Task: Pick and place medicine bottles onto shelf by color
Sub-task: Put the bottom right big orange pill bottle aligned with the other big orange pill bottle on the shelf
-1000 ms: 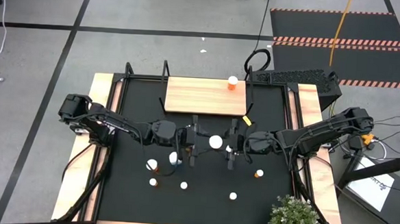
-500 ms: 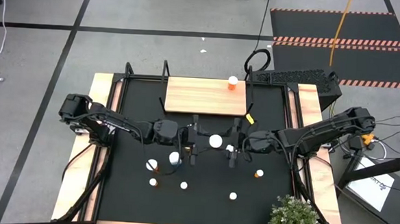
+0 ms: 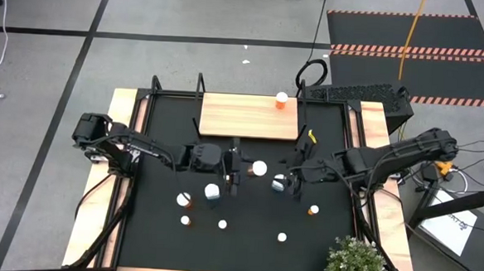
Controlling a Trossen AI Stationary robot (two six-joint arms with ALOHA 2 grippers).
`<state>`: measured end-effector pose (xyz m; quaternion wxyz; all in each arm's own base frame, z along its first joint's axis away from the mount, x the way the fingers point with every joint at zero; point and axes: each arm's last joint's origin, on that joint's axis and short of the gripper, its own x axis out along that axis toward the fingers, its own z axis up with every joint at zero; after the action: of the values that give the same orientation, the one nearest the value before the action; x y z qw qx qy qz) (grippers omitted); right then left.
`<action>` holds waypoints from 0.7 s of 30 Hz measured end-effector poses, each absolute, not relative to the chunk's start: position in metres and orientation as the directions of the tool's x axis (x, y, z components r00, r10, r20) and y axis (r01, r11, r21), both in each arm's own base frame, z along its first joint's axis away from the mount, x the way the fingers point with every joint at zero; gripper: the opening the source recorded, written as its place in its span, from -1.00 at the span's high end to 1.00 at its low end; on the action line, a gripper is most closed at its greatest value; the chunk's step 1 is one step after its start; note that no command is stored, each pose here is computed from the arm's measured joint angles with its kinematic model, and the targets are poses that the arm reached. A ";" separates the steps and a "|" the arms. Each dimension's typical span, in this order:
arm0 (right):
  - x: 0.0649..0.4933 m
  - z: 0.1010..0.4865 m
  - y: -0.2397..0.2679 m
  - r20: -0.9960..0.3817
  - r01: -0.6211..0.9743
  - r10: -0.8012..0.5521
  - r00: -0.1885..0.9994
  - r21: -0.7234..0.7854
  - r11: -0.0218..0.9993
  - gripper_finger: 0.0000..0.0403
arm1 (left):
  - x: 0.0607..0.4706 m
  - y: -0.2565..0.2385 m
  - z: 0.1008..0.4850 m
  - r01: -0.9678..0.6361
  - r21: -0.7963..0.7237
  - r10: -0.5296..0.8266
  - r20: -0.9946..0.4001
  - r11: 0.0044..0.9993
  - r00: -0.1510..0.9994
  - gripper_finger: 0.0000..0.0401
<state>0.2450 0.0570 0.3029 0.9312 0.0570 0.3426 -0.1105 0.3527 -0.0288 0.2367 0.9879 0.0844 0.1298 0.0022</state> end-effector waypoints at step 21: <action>0.357 0.339 0.033 -0.927 0.069 -0.113 0.358 -0.094 0.993 -0.43 | 0.361 -0.025 0.214 0.003 0.133 0.041 -0.325 0.991 0.945 0.03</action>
<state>0.3572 0.0328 0.3389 0.8238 -0.0195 0.5638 -0.0550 0.3606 -0.0249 0.2140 0.9839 0.0660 0.1660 0.0096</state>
